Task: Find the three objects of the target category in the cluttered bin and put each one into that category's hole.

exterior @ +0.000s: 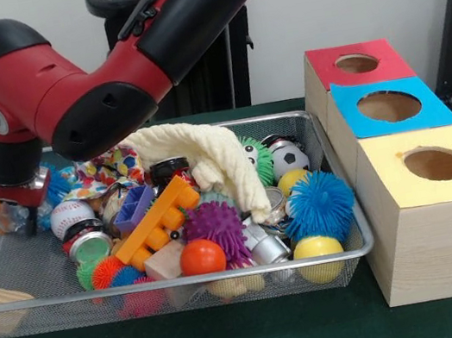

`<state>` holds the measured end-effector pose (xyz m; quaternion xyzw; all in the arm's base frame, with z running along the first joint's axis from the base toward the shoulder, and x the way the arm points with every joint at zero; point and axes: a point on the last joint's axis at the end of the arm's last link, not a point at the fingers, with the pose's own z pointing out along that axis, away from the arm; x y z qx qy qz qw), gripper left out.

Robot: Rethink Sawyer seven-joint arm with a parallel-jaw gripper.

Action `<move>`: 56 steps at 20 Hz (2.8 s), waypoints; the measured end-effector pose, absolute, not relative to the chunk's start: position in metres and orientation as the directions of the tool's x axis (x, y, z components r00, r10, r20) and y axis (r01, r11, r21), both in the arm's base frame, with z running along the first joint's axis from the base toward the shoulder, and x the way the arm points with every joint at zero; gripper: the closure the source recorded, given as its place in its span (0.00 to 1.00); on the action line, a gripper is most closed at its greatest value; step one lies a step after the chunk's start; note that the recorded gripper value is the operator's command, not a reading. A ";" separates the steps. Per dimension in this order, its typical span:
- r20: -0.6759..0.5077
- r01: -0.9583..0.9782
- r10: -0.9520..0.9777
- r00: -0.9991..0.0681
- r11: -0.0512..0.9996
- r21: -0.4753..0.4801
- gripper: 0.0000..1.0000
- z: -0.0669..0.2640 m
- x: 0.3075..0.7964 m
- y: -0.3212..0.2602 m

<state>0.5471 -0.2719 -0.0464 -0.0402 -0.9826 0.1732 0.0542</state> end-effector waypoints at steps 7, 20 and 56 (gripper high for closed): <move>0.046 0.118 0.137 -0.989 0.949 -0.291 0.00 -0.043 0.548 -0.266; -0.083 0.212 0.198 -0.977 0.950 -0.229 0.00 0.013 0.558 -0.268; -0.217 0.171 0.167 -0.962 0.985 0.000 0.00 -0.026 0.562 -0.262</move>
